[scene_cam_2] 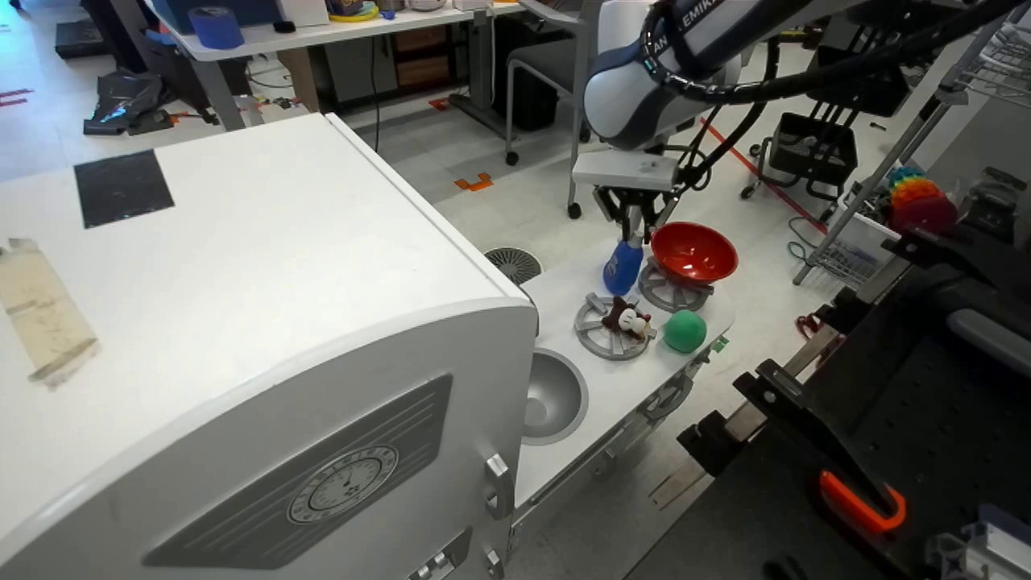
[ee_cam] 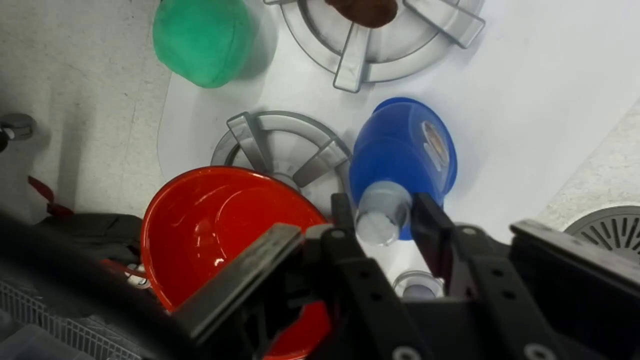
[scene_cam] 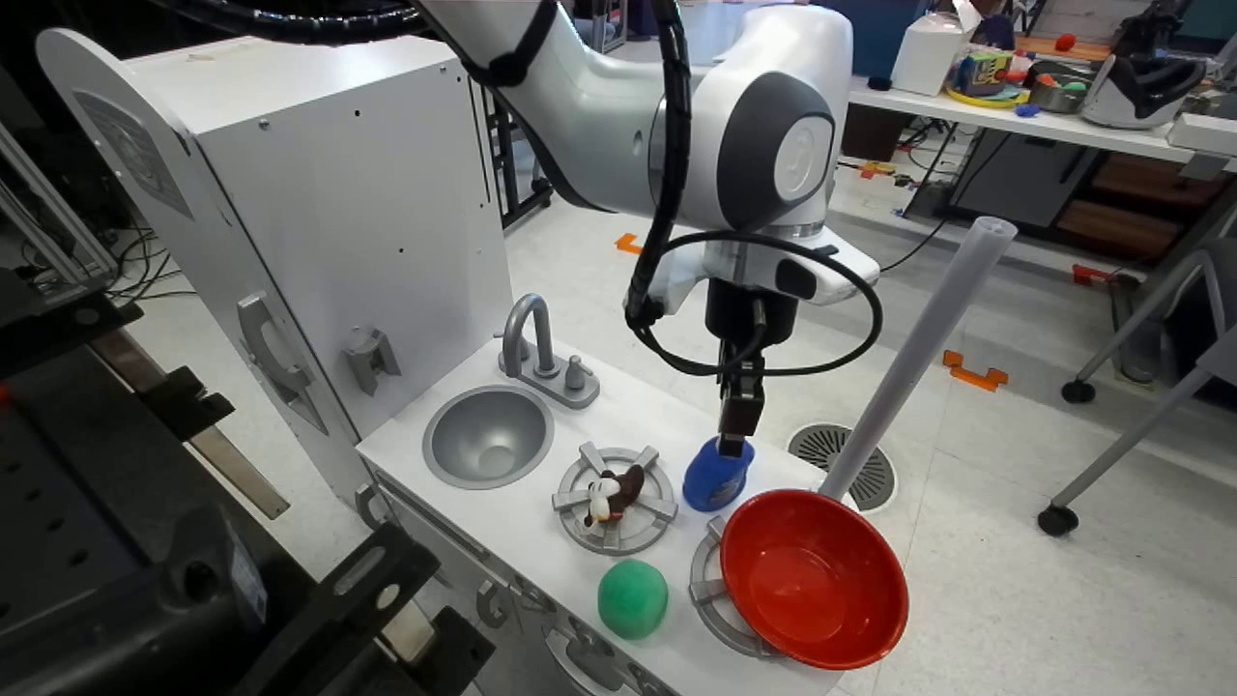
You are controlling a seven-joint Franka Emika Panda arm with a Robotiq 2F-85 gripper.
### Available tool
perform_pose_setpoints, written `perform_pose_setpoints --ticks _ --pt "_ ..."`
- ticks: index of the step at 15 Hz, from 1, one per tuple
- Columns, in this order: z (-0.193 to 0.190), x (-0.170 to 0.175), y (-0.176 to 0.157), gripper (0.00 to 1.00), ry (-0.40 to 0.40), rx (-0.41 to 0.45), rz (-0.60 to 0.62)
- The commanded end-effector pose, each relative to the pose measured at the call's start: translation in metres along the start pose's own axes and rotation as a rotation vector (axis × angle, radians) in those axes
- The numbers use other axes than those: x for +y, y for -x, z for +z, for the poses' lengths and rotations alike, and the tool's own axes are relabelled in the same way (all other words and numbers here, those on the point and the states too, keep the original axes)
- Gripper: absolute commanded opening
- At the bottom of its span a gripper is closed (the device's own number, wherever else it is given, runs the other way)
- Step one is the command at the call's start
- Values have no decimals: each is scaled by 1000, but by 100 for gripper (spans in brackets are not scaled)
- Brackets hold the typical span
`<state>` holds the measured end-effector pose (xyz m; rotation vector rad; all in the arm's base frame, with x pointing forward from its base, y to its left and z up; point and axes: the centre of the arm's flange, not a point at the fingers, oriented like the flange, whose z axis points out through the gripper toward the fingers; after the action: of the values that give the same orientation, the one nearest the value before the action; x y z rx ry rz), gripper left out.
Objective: Move the blue bottle to the left
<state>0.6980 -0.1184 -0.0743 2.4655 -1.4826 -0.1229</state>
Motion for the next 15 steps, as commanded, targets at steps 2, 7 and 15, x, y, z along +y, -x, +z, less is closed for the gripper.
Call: perform_pose_setpoints --ticks 2,7,15 --pt "25 -63 -32 4 -24 10 11" --pt "-1 -85 2 6 -95 -31 -58" --pt "-41 -153 80 6 -271 -60 -138"
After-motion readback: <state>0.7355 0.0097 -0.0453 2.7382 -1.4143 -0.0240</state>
